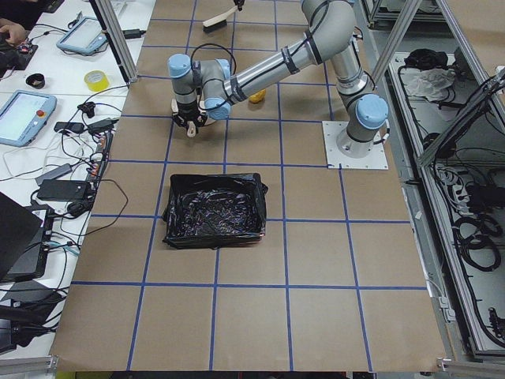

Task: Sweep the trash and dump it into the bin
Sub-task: 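Sweep the sponge and ring into the dustpan with the right-held brush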

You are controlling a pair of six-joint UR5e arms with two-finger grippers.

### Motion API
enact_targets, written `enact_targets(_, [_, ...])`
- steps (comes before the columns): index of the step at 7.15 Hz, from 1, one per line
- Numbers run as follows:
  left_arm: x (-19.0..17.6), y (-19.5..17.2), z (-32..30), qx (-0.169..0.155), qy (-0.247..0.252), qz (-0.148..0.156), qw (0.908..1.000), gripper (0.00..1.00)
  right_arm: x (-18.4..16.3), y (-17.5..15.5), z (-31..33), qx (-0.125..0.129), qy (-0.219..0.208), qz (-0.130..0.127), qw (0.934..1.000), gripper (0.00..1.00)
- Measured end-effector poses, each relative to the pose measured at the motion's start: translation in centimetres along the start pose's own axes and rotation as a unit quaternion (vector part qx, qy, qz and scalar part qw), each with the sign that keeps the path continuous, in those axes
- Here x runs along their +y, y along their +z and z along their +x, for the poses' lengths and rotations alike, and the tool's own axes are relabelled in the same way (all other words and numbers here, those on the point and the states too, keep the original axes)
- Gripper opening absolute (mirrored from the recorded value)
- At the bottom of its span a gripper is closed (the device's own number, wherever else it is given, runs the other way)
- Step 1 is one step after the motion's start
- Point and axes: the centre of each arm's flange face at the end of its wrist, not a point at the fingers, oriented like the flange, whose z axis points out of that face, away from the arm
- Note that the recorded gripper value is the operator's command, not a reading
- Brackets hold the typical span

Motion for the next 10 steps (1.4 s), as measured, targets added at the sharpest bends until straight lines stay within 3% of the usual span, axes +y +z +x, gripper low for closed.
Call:
enact_targets(2, [-0.1,0.0,0.2,0.001,0.001,-0.001,1.0000,0.09,-1.3,-3.5,-1.4,-0.003,0.087,0.000,0.9962,0.01])
enact_targets(5, [-0.2,0.1,0.3,0.002,0.001,-0.002,1.0000,0.09,-9.2,-6.8,-12.4,0.012,0.163,-0.001,0.9865,0.01])
enact_targets(6, [-0.2,0.1,0.4,0.002,0.001,-0.002,1.0000,0.09,-11.4,-6.6,-16.2,0.003,0.197,0.001,0.9805,0.00])
enact_targets(8, [-0.2,0.1,0.4,0.002,0.001,-0.002,1.0000,0.09,-14.6,-6.0,-22.6,-0.040,0.249,0.006,0.9676,0.00])
enact_targets(10, [-0.2,0.0,0.3,0.002,0.001,-0.001,1.0000,0.09,-17.6,-5.7,-27.3,-0.064,0.263,0.008,0.9626,0.00])
